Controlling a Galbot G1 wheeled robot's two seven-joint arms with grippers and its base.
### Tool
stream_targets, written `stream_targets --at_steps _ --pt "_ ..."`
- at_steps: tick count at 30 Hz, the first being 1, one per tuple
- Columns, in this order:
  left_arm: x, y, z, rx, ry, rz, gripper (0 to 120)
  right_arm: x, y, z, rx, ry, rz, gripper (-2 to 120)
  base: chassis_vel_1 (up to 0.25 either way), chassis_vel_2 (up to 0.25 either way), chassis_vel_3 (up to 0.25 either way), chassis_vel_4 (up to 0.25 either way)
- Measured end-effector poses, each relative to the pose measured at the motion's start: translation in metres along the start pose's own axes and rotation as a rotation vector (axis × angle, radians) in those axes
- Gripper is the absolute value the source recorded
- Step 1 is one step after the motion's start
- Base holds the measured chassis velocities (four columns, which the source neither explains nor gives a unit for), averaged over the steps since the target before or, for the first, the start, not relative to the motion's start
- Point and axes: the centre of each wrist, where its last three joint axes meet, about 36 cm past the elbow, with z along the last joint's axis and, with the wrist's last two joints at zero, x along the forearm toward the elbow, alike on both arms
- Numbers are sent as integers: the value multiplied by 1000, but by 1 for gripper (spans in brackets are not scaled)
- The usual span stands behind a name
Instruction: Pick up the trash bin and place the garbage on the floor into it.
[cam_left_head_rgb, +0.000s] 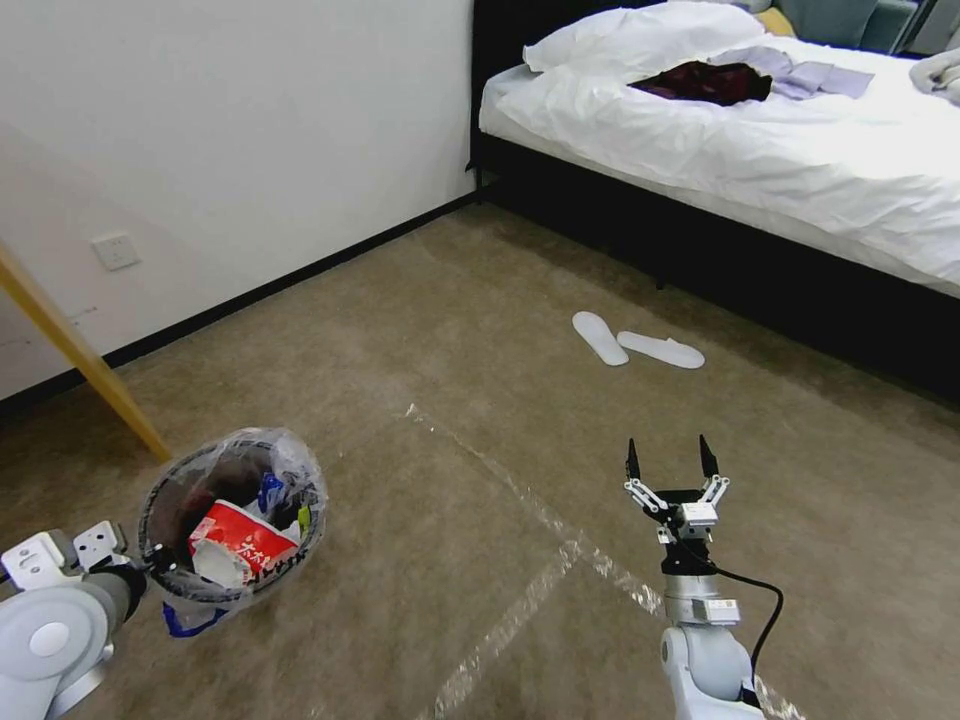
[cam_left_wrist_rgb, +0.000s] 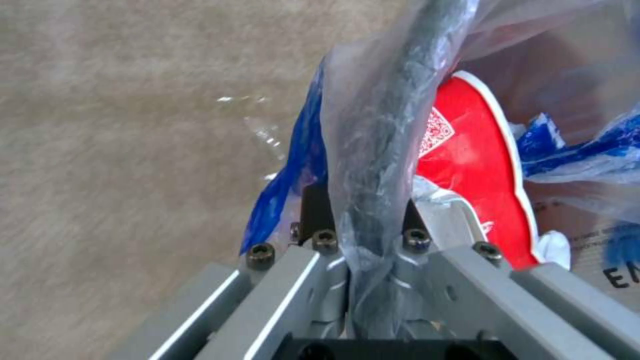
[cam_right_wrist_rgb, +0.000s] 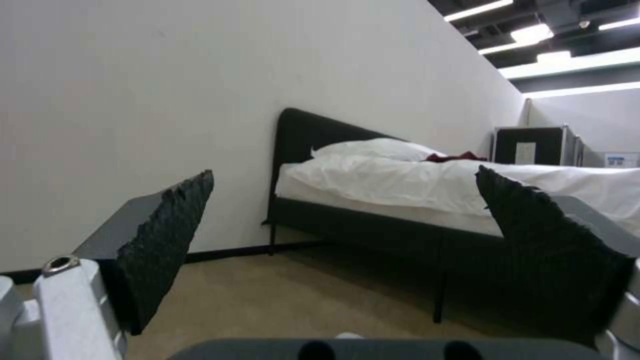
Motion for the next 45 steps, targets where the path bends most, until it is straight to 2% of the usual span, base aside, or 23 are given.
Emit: stream_targets --at_steps 22,45 --pt "0 -1 0 1 -3 -2 1 0 4 1 -4 4 -1 100 -200 207 188 -204" --pt "-2 -1 -3 -5 -8 0 1 -1 7 6 -7 12 3 100 -159 165 162 -163"
